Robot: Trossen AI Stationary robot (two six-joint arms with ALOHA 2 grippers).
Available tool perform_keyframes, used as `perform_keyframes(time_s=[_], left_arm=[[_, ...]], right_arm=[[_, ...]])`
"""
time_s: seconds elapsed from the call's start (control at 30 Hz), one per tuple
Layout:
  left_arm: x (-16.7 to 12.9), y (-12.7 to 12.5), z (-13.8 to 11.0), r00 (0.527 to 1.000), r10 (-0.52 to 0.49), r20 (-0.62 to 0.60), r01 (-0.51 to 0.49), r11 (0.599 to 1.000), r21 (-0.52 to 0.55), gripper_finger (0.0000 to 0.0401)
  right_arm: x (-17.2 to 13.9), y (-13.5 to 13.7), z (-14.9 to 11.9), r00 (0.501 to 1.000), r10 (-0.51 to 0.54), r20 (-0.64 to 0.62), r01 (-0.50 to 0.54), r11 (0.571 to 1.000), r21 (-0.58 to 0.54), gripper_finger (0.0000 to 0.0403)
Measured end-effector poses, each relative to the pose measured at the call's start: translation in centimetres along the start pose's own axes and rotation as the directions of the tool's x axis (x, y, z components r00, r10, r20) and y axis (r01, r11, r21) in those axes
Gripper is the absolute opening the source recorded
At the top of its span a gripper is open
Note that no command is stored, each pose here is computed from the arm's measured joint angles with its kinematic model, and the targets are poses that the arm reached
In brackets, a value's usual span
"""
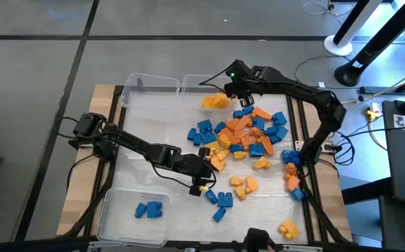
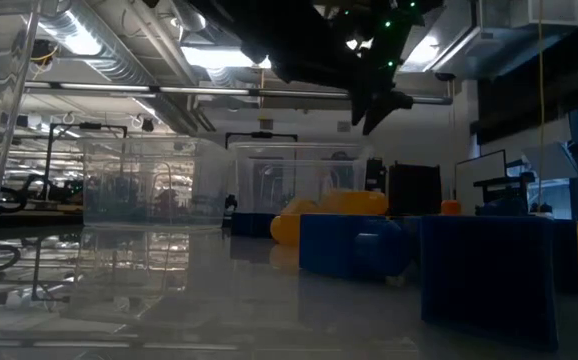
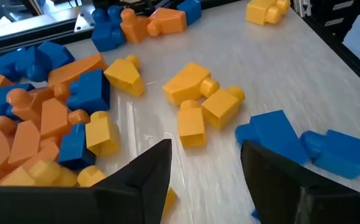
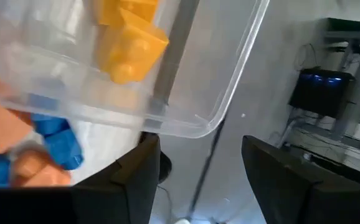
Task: Sort blocks
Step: Put the blue game piece into the bottom transparent bin
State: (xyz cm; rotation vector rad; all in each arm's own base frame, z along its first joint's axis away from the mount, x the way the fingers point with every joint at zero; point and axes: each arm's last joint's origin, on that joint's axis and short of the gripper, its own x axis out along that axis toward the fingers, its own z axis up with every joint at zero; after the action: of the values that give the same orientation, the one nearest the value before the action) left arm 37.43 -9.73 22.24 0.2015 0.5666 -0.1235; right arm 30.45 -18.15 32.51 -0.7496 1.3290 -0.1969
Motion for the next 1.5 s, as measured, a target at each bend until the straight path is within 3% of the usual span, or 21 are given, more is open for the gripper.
perform_keyframes(time_s=[0.27, 0.37, 0.5, 0.7, 0.83, 1.13, 1.5], left_arm=[[0.0, -0.1, 0.1, 1.0, -0.002, 0.012, 0.003, 0.997, -0.074, 0.0177], [0.0, -0.1, 0.1, 0.998, -0.062, 0.016, 0.063, 0.995, -0.082, 0.0177], [-0.1, -0.4, 0.2, 0.979, -0.202, 0.028, 0.202, 0.979, -0.026, 0.0177], [0.3, 0.0, 0.3, 0.971, -0.23, 0.061, 0.228, 0.973, 0.039, 0.0177], [2.1, -0.5, -0.8, 0.951, -0.307, 0.04, 0.304, 0.951, 0.057, 0.0177], [5.4, -1.3, -1.7, 0.916, -0.393, -0.086, 0.4, 0.912, 0.09, 0.0177], [7.1, -1.8, -2.6, 0.878, -0.436, -0.196, 0.456, 0.887, 0.072, 0.0177]], right_arm=[[-2.9, 0.9, -1.5, 0.992, 0.113, 0.056, -0.118, 0.99, 0.083, 0.0225], [-4.5, 1.2, -2.0, 0.98, 0.151, 0.129, -0.165, 0.981, 0.102, 0.0225], [-6.4, 1.4, -2.6, 0.95, 0.18, 0.255, -0.221, 0.964, 0.146, 0.0225], [-8.3, 1.6, -3.0, 0.894, 0.215, 0.393, -0.307, 0.933, 0.189, 0.0225], [-9.0, 1.7, -3.1, 0.858, 0.237, 0.456, -0.355, 0.915, 0.192, 0.0225], [-9.6, 2.3, -2.3, 0.835, 0.257, 0.487, -0.371, 0.916, 0.154, 0.0225], [-10.3, 3.5, -0.8, 0.833, 0.267, 0.485, -0.348, 0.934, 0.083, 0.0225]])
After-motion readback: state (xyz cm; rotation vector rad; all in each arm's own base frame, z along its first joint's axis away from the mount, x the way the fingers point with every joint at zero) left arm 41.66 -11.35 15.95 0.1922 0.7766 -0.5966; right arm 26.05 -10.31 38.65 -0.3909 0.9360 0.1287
